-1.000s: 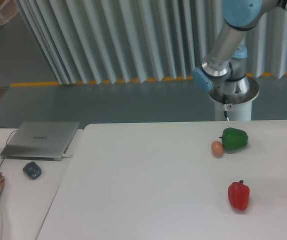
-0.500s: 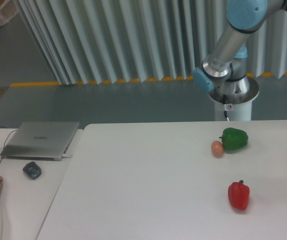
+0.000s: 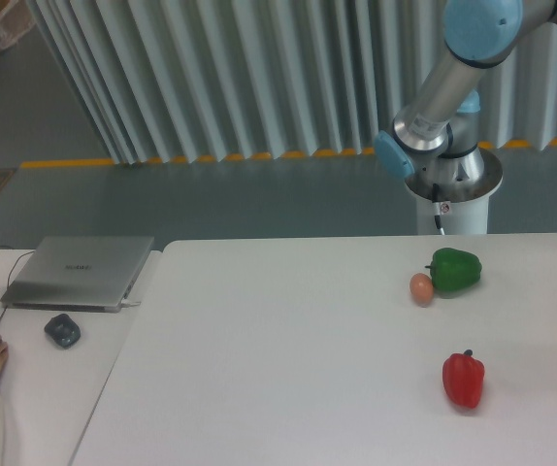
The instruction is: Place the triangular bread on the table
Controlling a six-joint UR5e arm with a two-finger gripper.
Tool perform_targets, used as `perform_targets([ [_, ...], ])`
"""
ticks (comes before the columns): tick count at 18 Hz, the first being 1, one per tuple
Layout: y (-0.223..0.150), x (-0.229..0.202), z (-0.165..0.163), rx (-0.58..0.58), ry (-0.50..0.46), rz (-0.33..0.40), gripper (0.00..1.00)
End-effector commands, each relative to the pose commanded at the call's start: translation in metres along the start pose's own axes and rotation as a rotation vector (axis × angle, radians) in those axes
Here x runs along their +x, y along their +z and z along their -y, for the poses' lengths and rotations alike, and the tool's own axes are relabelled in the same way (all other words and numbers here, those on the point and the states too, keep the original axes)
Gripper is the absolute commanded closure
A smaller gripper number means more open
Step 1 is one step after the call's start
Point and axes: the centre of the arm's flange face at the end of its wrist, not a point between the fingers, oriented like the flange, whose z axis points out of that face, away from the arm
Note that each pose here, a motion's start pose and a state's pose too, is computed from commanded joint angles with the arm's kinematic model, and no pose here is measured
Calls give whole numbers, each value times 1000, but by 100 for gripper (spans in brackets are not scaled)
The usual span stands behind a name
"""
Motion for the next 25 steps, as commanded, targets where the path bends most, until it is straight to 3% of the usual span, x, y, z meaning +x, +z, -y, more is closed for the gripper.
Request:
perform_targets([
  [2, 1, -1, -1, 0, -3, 0, 0],
  [3, 2, -2, 0, -1, -10, -1, 14],
  [4, 3, -1, 1, -1, -9, -3, 20],
  [8, 4, 0, 0, -2, -7, -6, 37],
  [11, -3, -1, 1, -5, -6, 2, 61],
  [16, -8, 3, -1, -18, 2, -30, 84],
  [21, -18, 2, 0, -12, 0, -30, 86],
  [25, -41, -3, 0, 3, 1, -70, 86],
])
